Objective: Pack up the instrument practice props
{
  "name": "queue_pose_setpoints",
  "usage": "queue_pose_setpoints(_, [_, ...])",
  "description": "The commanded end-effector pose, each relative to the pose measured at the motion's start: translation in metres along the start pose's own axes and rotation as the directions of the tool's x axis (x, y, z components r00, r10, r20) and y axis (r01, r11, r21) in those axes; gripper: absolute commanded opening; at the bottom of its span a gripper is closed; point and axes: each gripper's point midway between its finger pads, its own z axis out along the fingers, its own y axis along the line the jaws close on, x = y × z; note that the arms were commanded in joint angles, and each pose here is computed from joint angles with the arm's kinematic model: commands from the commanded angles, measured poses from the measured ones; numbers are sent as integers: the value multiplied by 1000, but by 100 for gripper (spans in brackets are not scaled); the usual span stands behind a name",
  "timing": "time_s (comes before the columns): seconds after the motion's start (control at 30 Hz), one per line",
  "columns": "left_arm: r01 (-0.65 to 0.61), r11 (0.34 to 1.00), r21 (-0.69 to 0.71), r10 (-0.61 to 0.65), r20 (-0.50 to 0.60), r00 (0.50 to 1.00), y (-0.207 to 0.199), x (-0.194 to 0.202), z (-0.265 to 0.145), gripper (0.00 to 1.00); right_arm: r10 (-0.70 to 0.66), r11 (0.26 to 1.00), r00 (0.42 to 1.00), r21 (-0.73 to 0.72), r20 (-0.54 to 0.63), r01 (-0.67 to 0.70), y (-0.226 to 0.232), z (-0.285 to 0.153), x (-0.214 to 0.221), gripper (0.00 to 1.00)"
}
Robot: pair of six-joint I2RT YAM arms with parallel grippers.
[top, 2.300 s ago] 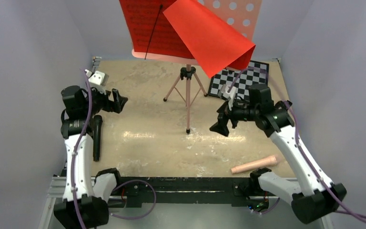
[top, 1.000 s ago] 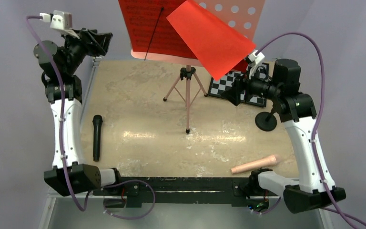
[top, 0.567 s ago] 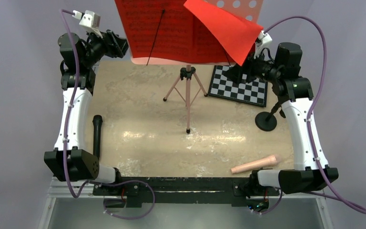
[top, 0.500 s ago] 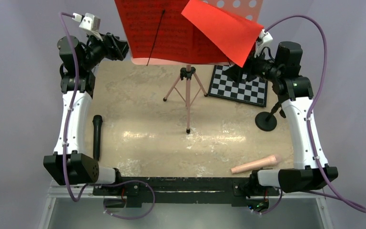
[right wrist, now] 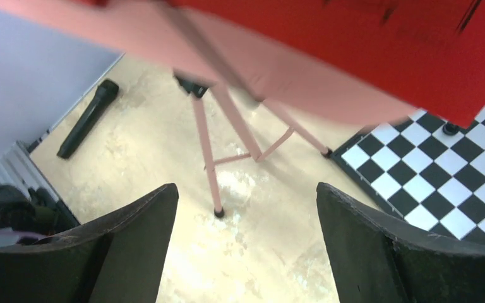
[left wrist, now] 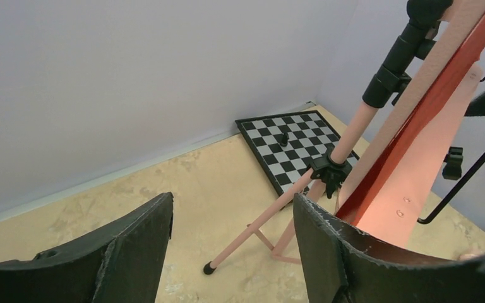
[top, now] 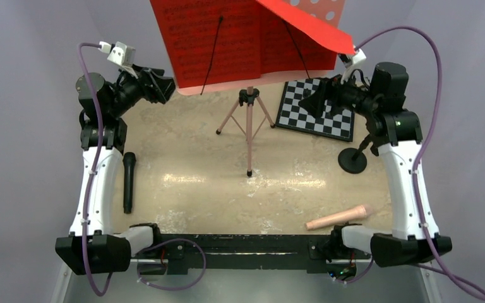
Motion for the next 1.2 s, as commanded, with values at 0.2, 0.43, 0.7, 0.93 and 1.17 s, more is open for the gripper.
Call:
queue_pose_setpoints(0.2, [-64,982,-176,65,4,998,12,-19,-52,83,-139,956,989,-254,44,145,96,-82,35,82])
queue_pose_setpoints(0.43, [-203,979,18,203,-10,979,-27,-55,-83,84,-250,816,941,-473,228,332,166,-83,-24,79])
queue_pose_setpoints(0.7, [-211,973,94,196,146,970,-56,-108,-78,84,-151,738,923,-580,354,344,219,-42,-80,92])
queue_pose_setpoints(0.93, [-237,967,88,218,188,958,-60,-128,-75,90,-79,769,912,-558,403,313,251,-3,-93,99])
queue_pose_setpoints(1.17, [-261,954,147,228,205,952,-64,-137,-57,93,-43,815,898,-504,438,284,264,34,-107,99])
